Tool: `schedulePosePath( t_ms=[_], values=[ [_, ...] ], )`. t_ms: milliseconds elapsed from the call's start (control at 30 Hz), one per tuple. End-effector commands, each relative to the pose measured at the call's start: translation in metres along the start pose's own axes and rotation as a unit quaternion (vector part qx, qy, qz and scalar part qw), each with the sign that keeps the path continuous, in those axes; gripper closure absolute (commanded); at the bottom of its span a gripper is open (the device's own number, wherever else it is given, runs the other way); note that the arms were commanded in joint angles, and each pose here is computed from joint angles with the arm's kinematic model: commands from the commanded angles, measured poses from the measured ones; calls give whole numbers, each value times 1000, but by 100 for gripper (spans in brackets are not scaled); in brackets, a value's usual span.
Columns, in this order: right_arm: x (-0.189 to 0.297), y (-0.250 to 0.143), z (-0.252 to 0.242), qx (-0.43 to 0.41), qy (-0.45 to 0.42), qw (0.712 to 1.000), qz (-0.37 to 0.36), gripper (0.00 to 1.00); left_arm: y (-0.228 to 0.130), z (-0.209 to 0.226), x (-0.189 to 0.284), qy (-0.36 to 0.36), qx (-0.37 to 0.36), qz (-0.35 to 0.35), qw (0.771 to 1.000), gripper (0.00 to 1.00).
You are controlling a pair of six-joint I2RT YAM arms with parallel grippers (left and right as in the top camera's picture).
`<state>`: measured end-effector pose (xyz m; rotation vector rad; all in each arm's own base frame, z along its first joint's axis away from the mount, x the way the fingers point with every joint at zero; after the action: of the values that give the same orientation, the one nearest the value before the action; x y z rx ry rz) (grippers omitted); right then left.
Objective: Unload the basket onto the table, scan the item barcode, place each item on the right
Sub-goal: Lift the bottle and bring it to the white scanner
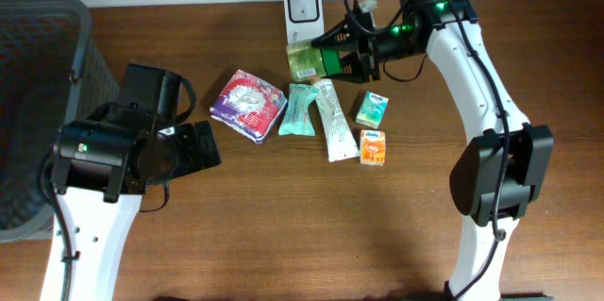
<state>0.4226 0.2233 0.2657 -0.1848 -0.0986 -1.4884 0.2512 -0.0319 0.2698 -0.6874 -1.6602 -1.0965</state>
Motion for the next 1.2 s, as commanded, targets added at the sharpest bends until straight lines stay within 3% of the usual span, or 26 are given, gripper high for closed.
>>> schedulePosePath(
  t_ms=[0, 133, 300, 967, 1067, 1167],
  values=[
    [1, -4, 24, -67, 41, 997, 20, 54, 1, 0, 1, 0, 4, -5, 1000, 1],
    [1, 3, 28, -137, 43, 990, 18, 55, 1, 0, 1, 1, 4, -5, 1000, 1],
    [1, 18, 31, -155, 34, 987, -2, 57, 1, 0, 1, 0, 4, -5, 1000, 1],
    [-8, 27, 19, -104, -6, 994, -37, 58, 1, 0, 1, 0, 4, -5, 1000, 1],
    [-3, 49, -6, -48, -84, 989, -108, 66, 1, 0, 1, 0, 4, -5, 1000, 1],
    [11, 79, -44, 36, -229, 952, -200, 65, 1, 0, 1, 0, 4, -5, 1000, 1]
  ],
)
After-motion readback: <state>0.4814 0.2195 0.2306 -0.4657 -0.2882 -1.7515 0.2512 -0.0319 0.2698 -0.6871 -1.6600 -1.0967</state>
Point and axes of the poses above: each gripper's point midway between its finger pads, its own x axis back along the fingers, its own z axis along the line the jaws close on, y = z × x, the point moved 1 cm from there along x, back along the fingers, and after that the axes turned 10 degrees about x, right-handed, at the moved point
